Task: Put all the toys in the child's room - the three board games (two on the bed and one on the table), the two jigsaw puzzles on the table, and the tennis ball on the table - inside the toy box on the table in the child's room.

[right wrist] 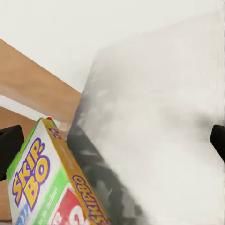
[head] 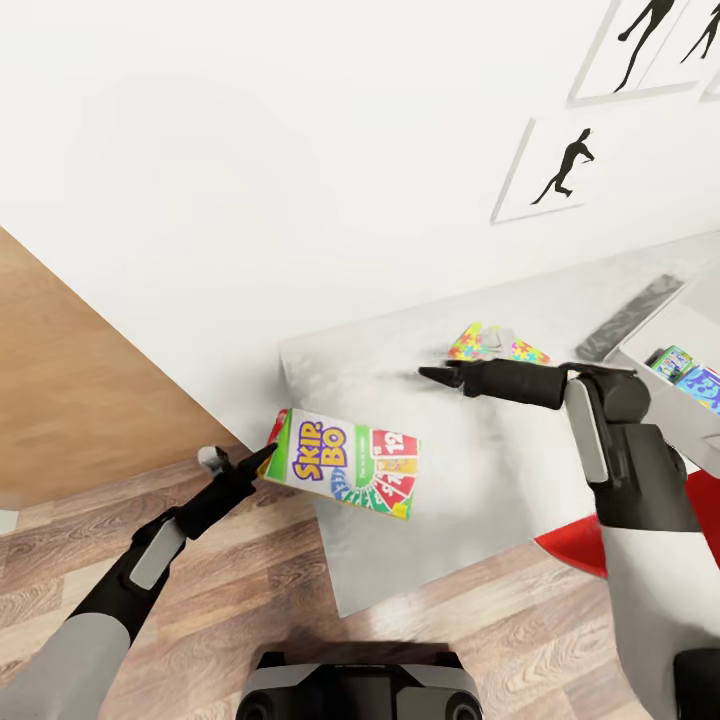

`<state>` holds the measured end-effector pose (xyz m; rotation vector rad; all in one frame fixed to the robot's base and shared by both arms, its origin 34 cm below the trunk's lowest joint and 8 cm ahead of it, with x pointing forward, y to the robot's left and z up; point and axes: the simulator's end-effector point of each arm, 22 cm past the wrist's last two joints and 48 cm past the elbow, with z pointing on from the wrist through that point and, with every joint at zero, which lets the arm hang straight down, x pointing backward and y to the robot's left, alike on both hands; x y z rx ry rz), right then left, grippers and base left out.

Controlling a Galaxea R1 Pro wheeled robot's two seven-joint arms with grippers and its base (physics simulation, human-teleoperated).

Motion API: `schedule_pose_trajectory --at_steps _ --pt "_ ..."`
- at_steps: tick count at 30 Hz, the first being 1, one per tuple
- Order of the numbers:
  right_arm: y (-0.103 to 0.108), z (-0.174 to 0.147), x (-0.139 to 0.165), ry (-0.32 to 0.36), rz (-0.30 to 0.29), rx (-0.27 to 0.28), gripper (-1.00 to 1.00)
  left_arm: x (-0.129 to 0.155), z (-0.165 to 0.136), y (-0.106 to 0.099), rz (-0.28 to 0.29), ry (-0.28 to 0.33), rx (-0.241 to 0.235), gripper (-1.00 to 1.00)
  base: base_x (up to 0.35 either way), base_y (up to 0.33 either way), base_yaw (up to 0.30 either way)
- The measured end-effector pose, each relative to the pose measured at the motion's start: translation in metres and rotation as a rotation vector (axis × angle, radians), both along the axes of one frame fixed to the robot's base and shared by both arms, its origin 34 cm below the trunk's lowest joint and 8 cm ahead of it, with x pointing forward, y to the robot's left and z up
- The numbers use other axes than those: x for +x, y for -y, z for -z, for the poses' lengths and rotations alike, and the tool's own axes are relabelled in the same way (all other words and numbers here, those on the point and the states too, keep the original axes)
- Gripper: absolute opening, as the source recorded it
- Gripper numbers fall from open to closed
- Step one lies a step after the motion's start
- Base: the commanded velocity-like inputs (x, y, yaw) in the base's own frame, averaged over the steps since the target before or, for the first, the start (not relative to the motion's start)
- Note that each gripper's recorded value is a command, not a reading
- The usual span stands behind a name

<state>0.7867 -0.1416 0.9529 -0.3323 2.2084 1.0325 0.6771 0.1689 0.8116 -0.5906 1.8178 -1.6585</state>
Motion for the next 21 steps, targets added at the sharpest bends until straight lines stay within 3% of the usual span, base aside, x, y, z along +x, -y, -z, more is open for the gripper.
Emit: schedule_pose_trajectory --at_steps 5,6,14,18,19,21 --pt "0.043 -0.009 -0.016 0.019 0.032 -0.031 1.00 0.005 -0.023 0.000 0.025 0.047 -0.019 -1.00 0.000 0.000 0.000" --pt "0.044 -0.009 -0.016 0.019 0.033 -0.031 1.00 0.005 -0.023 0.000 0.026 0.048 -0.018 -1.00 0.000 0.000 0.000" --pt "0.105 -0.060 -0.037 0.083 -0.011 0.061 1.00 0.014 -0.067 0.013 0.097 0.106 -0.062 -1.00 0.000 0.000 0.000" --pt "0.149 -0.089 -0.046 0.128 0.002 0.078 1.00 0.028 -0.095 0.019 0.125 0.120 -0.044 -1.00 0.000 0.000 0.000" --pt "0.149 -0.089 -0.046 0.127 0.003 0.078 1.00 0.028 -0.094 0.020 0.127 0.120 -0.040 -1.00 0.000 0.000 0.000" --pt "0.171 -0.092 -0.054 0.126 0.028 0.068 1.00 0.037 -0.107 0.021 0.129 0.113 -0.023 -1.00 0.000 0.000 0.000"
